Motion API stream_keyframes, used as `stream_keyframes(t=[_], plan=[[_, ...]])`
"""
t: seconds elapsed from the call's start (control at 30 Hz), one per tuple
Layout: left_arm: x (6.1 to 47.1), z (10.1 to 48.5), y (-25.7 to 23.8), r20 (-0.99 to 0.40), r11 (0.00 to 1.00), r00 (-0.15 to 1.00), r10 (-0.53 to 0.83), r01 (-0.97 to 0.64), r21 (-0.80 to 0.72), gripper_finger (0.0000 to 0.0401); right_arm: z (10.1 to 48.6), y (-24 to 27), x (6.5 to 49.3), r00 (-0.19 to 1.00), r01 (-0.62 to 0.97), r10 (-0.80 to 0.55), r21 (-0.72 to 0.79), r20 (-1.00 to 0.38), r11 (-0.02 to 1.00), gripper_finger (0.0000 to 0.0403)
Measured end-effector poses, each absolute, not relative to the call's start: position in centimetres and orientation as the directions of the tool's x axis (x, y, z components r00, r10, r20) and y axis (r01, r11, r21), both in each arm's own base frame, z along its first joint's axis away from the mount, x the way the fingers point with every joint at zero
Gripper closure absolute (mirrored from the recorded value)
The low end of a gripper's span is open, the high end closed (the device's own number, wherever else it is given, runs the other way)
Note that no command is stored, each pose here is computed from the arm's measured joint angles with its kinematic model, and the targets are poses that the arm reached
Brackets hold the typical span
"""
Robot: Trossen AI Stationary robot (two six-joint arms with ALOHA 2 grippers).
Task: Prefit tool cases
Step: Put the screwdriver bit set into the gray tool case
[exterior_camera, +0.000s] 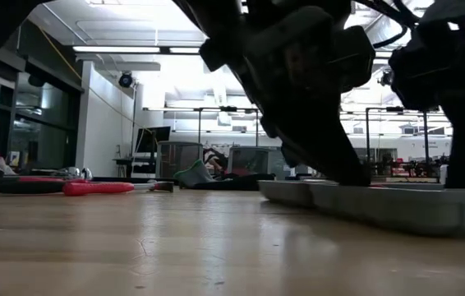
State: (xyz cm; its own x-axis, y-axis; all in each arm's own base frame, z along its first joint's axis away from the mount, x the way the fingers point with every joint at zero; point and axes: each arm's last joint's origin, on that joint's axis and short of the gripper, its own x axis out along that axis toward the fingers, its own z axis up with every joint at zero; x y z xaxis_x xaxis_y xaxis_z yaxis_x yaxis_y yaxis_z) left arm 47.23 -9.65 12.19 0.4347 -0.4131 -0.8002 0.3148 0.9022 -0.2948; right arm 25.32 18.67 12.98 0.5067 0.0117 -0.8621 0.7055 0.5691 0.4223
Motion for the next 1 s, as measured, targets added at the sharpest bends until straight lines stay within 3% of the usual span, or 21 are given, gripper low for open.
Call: stream_keyframes(t=[1.0], plan=[[46.6,12.8,-10.9,-0.805,0.900,0.418,-0.420,0.303,-0.313,0.0401,13.1,16.2,26.9,0.532,0.710,-0.089,0.386,-0.842,0.589,0.0403]])
